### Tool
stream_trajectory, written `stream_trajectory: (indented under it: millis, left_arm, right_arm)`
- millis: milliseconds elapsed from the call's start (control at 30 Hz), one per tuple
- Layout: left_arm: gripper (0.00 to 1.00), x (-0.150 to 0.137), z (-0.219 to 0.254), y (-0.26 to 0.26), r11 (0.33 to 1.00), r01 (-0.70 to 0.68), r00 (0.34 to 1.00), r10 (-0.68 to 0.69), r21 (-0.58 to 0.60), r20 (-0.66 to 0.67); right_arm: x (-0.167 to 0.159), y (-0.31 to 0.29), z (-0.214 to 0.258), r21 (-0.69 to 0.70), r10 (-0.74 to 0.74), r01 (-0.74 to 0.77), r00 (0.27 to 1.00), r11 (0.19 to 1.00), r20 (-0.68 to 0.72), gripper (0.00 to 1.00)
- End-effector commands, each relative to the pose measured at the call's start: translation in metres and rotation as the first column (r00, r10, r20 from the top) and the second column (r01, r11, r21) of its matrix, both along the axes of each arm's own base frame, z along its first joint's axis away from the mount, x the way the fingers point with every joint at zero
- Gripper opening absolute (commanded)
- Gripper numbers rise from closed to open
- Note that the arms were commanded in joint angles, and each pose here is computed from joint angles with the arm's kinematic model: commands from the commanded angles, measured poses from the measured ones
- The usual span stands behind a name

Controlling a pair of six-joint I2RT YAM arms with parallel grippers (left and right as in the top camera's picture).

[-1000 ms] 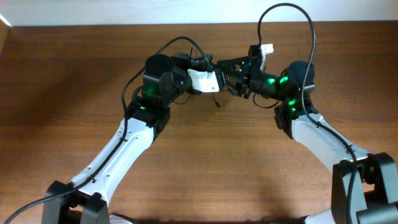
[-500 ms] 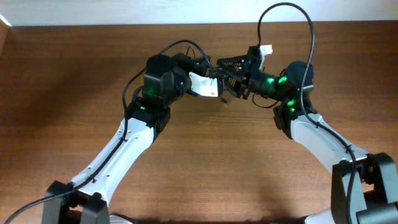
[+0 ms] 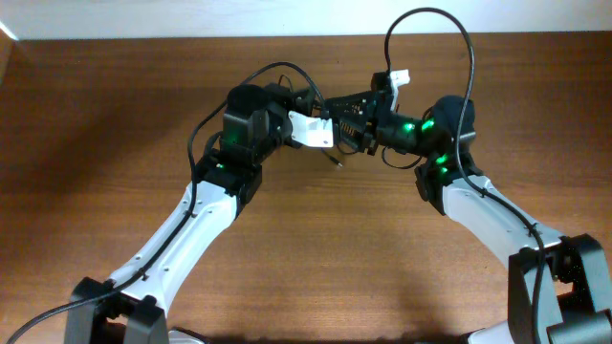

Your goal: Untangle cables

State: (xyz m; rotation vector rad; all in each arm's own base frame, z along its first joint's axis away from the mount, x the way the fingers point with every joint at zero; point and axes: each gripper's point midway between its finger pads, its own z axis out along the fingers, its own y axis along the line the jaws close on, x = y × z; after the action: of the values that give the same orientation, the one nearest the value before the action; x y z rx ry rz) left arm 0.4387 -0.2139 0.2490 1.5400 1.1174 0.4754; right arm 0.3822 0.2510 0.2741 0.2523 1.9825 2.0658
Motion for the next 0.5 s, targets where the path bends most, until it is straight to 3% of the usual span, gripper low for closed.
stream_trajectory:
  millis: [0, 233, 333, 467]
  left_arm:
    - [0.00, 0.001, -0.005, -0.002, 1.000, 0.000, 1.000, 0.000, 0.016, -0.004]
    - [0.00, -0.012, -0.007, -0.024, 0.999, 0.051, 0.999, -0.051, 0.017, -0.015]
    - [0.00, -0.015, -0.008, -0.028, 0.998, 0.062, 0.998, -0.062, 0.020, -0.021]
    - [0.00, -0.016, -0.013, -0.027, 0.998, 0.058, 0.997, -0.058, 0.021, -0.044]
  right_arm:
    - [0.010, -0.013, 0.008, -0.017, -0.064, 0.065, 0.996, 0.998, 0.057, 0.48]
    - [0.014, -0.014, -0.014, -0.079, -0.084, 0.085, 0.996, 0.993, 0.013, 0.47]
    - [0.015, -0.014, -0.014, -0.079, -0.091, 0.092, 0.996, 0.993, 0.013, 0.40]
    - [0.014, -0.014, -0.014, -0.079, -0.087, 0.088, 0.996, 0.993, 0.013, 0.24]
